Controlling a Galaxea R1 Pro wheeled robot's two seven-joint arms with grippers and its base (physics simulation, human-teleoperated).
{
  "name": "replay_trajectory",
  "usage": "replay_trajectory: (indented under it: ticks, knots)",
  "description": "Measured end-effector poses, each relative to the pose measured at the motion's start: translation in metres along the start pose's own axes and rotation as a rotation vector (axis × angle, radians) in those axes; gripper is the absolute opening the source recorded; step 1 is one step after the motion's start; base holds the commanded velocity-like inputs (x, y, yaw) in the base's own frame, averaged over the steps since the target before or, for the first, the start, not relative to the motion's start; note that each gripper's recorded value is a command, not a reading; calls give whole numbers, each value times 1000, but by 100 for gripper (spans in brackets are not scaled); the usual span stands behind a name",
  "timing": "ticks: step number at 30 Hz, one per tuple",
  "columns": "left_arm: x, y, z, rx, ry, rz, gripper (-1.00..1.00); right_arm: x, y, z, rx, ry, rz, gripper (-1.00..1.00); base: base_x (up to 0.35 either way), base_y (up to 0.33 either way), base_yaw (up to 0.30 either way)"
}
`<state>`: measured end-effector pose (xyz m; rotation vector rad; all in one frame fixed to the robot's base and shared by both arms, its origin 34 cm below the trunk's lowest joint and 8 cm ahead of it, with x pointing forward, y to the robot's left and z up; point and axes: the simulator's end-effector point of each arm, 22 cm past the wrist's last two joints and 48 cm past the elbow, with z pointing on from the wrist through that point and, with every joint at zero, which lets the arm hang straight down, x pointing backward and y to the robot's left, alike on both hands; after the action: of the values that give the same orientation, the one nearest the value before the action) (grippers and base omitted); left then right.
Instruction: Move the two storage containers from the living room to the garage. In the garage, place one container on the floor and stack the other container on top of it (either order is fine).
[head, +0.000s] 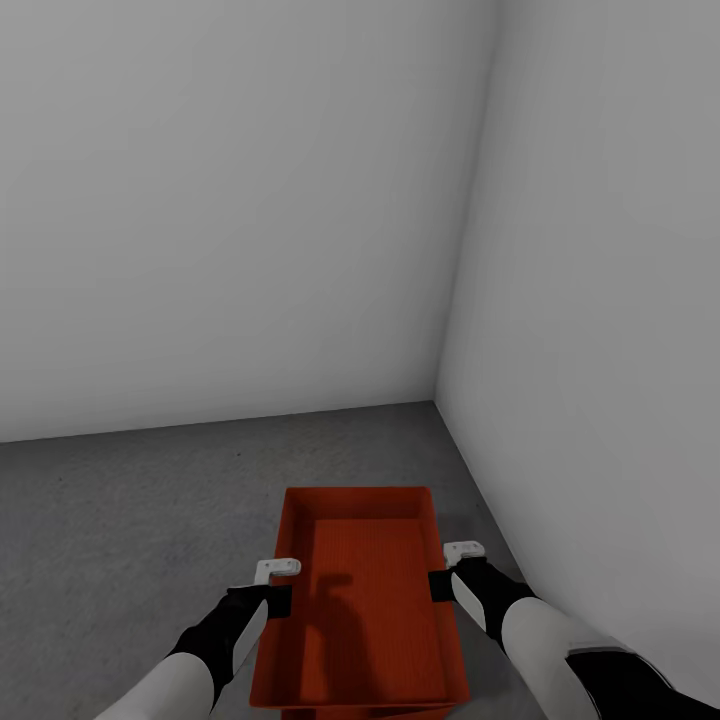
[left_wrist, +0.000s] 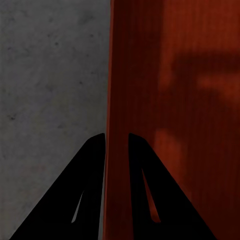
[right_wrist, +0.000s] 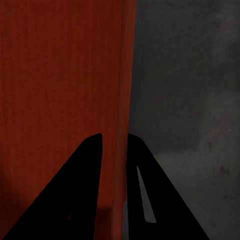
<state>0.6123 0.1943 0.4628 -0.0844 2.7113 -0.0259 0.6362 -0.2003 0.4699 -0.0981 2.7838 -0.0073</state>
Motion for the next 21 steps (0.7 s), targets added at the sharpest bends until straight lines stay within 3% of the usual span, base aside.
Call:
replay_trajectory:
  ticks: [21]
  knots:
    - [0,0,0,0,0,1,-100,0,0,0,0,0,1,-100,0,0,0]
